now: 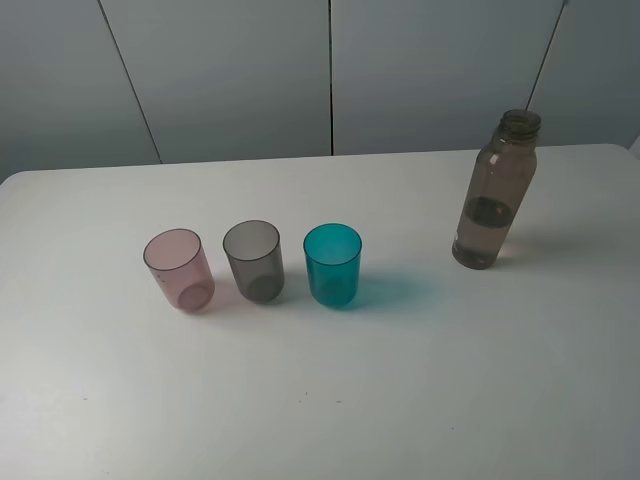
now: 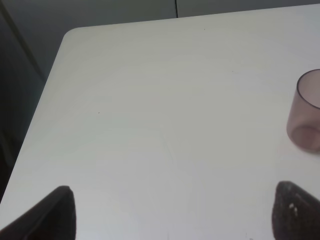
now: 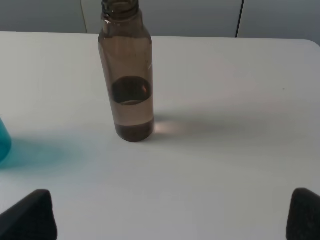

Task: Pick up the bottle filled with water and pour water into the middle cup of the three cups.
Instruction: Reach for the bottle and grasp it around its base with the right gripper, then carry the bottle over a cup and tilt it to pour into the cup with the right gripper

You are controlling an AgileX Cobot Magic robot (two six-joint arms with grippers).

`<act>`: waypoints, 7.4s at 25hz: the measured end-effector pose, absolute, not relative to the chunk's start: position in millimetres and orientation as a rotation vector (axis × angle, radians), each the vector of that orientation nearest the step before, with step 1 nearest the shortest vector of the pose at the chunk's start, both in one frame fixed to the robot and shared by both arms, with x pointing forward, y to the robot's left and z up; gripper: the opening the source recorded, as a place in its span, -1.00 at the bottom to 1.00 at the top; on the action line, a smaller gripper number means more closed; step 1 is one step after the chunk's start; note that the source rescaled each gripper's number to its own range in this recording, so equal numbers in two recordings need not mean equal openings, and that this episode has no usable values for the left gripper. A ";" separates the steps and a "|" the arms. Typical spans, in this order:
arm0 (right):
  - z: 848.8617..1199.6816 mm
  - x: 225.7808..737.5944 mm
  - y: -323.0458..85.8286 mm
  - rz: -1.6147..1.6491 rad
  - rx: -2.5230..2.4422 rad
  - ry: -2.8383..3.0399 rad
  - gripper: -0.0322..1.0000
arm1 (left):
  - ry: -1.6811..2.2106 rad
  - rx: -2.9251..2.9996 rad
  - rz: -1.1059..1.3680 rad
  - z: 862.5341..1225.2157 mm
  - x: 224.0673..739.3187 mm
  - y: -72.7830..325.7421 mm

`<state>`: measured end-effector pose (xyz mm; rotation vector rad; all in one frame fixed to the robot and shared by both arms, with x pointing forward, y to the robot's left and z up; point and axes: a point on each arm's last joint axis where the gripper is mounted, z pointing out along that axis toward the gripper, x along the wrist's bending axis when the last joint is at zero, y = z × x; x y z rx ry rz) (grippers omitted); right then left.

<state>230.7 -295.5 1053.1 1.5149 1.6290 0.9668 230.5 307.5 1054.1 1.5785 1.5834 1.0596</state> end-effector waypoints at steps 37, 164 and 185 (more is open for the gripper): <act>1011.8 403.6 -262.8 0.848 1.639 1.961 1.00 | 1.583 1.579 1.060 1054.1 230.5 307.5; 849.5 518.4 -235.9 1.160 1.382 1.553 -0.94 | 1.581 1.582 1.062 1054.1 230.5 307.5; 942.0 558.4 -215.5 1.274 1.162 1.573 -0.94 | 1.581 1.582 1.062 1054.1 230.5 307.5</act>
